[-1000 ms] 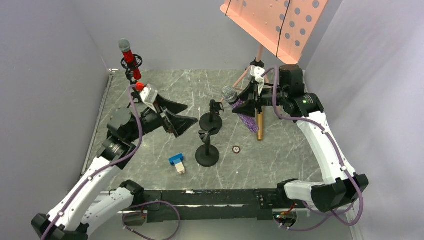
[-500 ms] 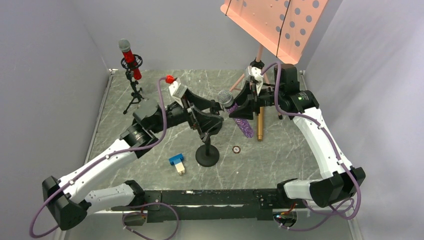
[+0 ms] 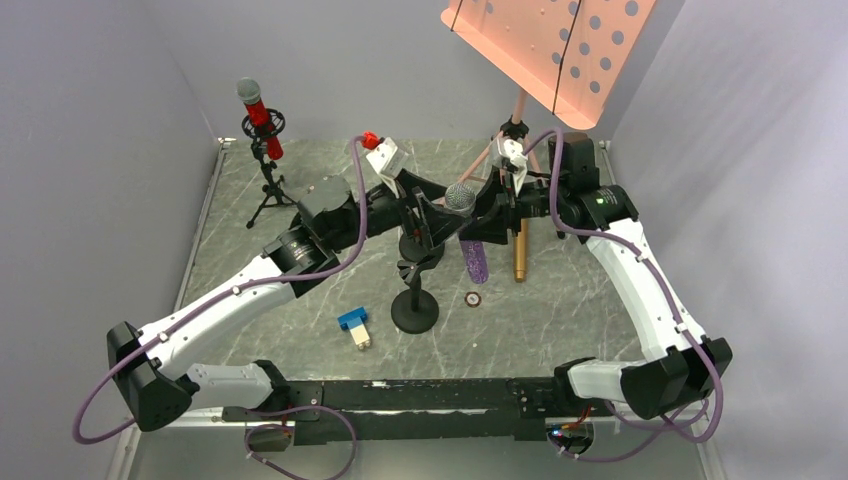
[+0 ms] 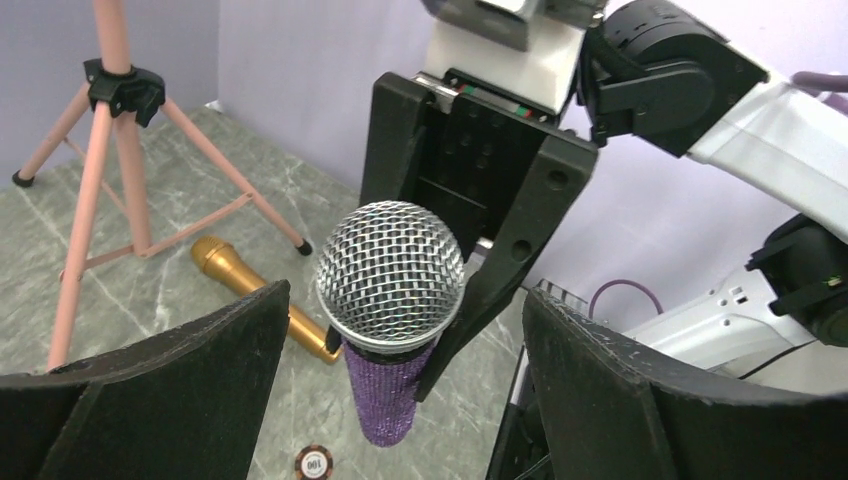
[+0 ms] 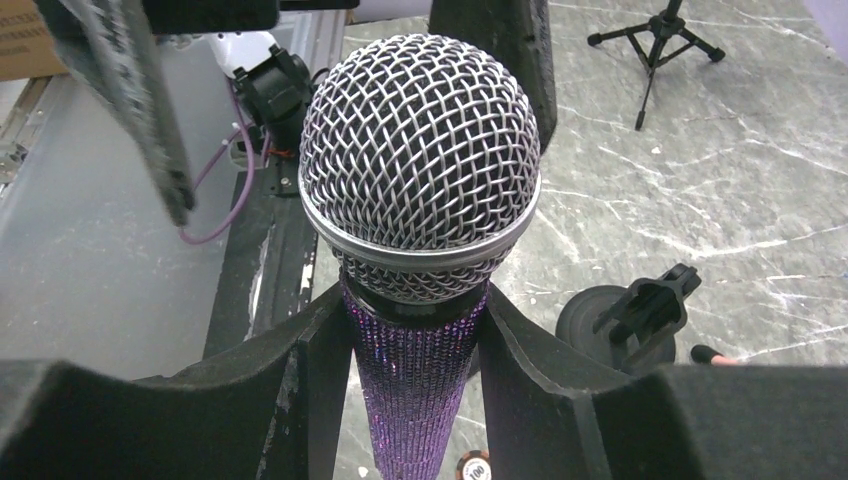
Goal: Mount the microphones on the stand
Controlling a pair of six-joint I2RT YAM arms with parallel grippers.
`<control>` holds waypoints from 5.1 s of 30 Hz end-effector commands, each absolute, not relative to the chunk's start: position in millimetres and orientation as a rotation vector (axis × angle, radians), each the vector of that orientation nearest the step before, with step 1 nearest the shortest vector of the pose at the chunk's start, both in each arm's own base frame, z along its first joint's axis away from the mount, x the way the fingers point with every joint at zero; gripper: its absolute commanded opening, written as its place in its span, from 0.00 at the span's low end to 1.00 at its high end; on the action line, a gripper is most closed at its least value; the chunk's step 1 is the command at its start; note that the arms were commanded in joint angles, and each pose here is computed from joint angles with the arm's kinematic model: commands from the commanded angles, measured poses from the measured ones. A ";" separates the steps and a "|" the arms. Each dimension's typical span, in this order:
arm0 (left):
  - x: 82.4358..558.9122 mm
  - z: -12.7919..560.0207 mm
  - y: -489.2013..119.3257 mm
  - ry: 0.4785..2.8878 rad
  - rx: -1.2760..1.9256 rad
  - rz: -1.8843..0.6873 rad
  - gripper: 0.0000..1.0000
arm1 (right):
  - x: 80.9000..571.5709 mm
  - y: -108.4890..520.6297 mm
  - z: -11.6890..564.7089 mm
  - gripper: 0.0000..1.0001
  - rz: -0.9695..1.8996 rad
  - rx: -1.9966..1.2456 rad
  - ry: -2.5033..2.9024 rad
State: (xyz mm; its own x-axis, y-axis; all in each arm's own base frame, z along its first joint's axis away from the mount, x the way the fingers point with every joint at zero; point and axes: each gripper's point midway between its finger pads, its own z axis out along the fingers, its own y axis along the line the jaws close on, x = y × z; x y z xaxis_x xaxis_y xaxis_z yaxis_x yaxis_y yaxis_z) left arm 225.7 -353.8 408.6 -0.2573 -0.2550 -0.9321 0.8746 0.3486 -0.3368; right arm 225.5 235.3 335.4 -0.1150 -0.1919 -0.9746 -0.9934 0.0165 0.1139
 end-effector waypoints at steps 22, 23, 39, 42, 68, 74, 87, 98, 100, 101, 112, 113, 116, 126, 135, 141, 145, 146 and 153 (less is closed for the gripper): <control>230.9 426.5 -380.1 1.367 0.646 -1.183 0.57 | 207.0 237.5 354.9 0.17 1.220 -1.339 1.289; 231.1 427.5 -380.4 1.363 0.648 -1.182 0.45 | 207.1 237.3 354.6 0.17 1.220 -1.338 1.290; 223.9 452.6 -374.0 1.254 0.602 -1.232 0.00 | 212.8 239.2 358.6 0.67 1.297 -1.257 1.313; 224.9 455.9 -375.8 1.242 0.598 -1.237 0.00 | 211.8 240.8 362.1 0.71 1.342 -1.251 1.305; 181.6 433.4 -303.6 1.259 0.663 -1.106 0.99 | 220.7 246.2 373.8 0.15 1.291 -1.301 1.309; 159.0 378.2 -254.1 1.302 0.730 -0.989 0.99 | 220.9 258.4 380.7 0.15 1.239 -1.366 1.275; 164.1 268.3 -244.4 0.986 0.997 -0.631 0.99 | 221.7 272.1 373.7 0.15 1.237 -1.421 1.288; 187.9 270.9 -269.1 0.981 0.895 -0.695 0.99 | 219.4 271.9 373.2 0.15 1.239 -1.425 1.280; 189.7 267.6 -270.5 0.991 0.890 -0.700 0.99 | 220.1 271.9 371.3 0.15 1.237 -1.424 1.285; 191.2 266.5 -270.8 1.000 0.884 -0.702 0.99 | 219.8 271.9 371.0 0.15 1.236 -1.425 1.284; 195.8 259.0 -279.0 1.023 0.876 -0.804 0.81 | 218.3 271.4 370.1 0.15 1.236 -1.422 1.288; 196.2 258.6 -280.0 1.027 0.877 -0.817 0.79 | 218.4 270.8 370.0 0.15 1.234 -1.421 1.289; 196.3 256.1 -283.9 1.036 0.896 -0.845 0.75 | 218.2 270.4 370.0 0.15 1.232 -1.421 1.289; 196.7 248.4 -286.1 1.064 0.917 -0.864 0.66 | 219.0 271.3 368.4 0.15 1.238 -1.424 1.290; 195.9 245.0 -289.6 1.081 0.965 -0.887 0.10 | 218.9 271.6 370.1 0.15 1.241 -1.424 1.287; 198.3 252.7 -286.7 1.081 0.982 -0.893 0.06 | 217.3 287.9 376.9 0.16 1.259 -1.485 1.251; 198.0 255.8 -284.0 1.081 0.976 -0.906 0.06 | 209.4 311.6 359.9 0.16 1.248 -1.573 1.248; 197.4 254.8 -283.3 1.083 0.975 -0.909 0.06 | 207.7 317.1 353.7 0.16 1.244 -1.597 1.245; 192.9 249.4 -279.1 1.083 0.966 -0.922 0.05 | 208.4 328.6 322.1 0.16 1.252 -1.675 1.255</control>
